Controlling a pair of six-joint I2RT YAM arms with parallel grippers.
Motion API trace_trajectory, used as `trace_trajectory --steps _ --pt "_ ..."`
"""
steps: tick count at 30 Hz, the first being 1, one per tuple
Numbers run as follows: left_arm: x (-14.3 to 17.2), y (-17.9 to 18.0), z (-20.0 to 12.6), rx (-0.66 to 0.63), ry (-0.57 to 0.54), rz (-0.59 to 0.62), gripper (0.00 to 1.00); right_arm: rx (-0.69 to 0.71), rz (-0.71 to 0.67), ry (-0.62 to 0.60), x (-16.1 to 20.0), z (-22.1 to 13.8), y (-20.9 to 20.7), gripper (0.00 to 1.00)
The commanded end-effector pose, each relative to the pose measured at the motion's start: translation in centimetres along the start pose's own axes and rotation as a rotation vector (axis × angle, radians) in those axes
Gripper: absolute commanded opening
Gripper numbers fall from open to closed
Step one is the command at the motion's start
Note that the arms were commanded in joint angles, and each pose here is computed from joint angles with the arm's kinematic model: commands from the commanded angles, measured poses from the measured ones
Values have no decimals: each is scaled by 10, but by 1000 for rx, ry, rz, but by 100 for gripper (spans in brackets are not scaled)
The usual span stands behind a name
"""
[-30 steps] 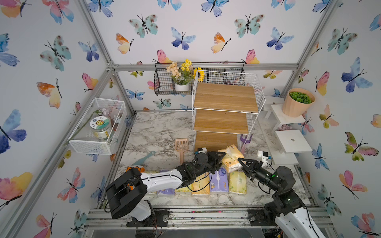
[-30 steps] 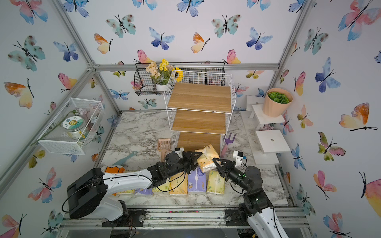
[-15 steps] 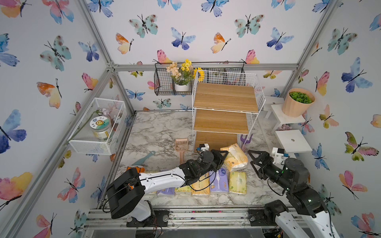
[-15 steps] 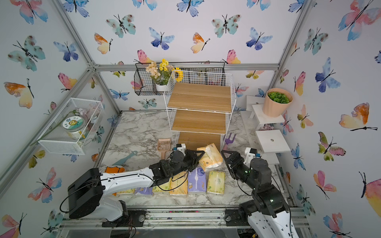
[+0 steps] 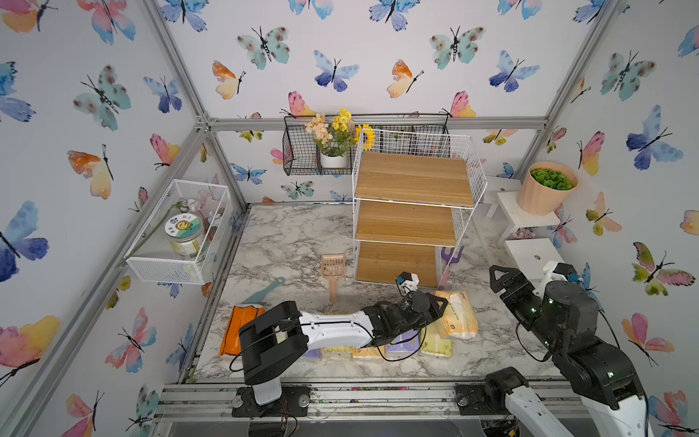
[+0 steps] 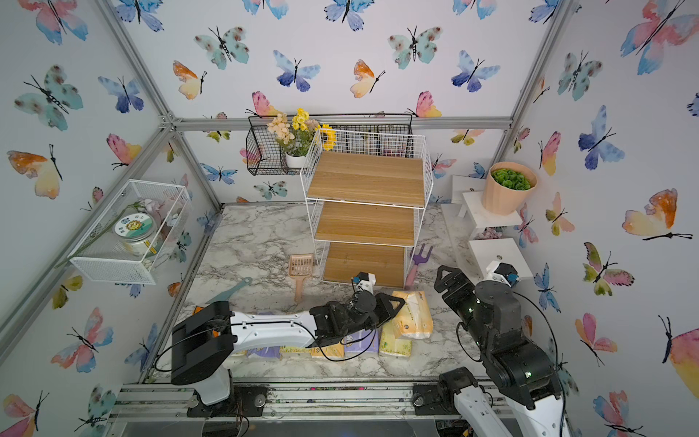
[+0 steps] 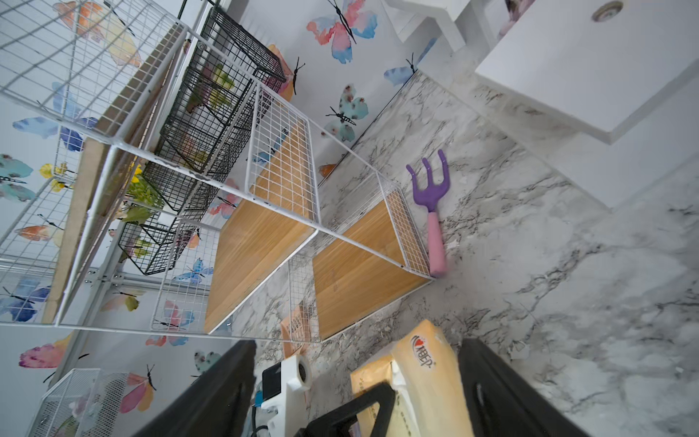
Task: Remove the tissue boxes from the shelf
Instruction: Place the box of tissues at the center of the board.
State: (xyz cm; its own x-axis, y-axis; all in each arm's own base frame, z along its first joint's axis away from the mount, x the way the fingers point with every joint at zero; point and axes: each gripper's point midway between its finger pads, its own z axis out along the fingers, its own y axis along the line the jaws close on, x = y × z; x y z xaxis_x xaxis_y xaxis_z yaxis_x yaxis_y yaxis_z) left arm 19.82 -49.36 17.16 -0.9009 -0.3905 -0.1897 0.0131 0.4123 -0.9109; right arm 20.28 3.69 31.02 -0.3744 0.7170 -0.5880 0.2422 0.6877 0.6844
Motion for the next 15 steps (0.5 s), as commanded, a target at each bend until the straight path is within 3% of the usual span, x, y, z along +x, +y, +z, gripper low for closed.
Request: trace_trajectory --steps 1,8,15 --pt "16 -4 24 -5 62 132 13 40 -29 -68 -13 -12 -9 88" --pt "47 12 76 -40 145 200 13 54 -22 -96 -19 -21 -12 88" --pt "60 44 106 -136 157 175 13 70 -33 -80 -18 -19 -12 88"
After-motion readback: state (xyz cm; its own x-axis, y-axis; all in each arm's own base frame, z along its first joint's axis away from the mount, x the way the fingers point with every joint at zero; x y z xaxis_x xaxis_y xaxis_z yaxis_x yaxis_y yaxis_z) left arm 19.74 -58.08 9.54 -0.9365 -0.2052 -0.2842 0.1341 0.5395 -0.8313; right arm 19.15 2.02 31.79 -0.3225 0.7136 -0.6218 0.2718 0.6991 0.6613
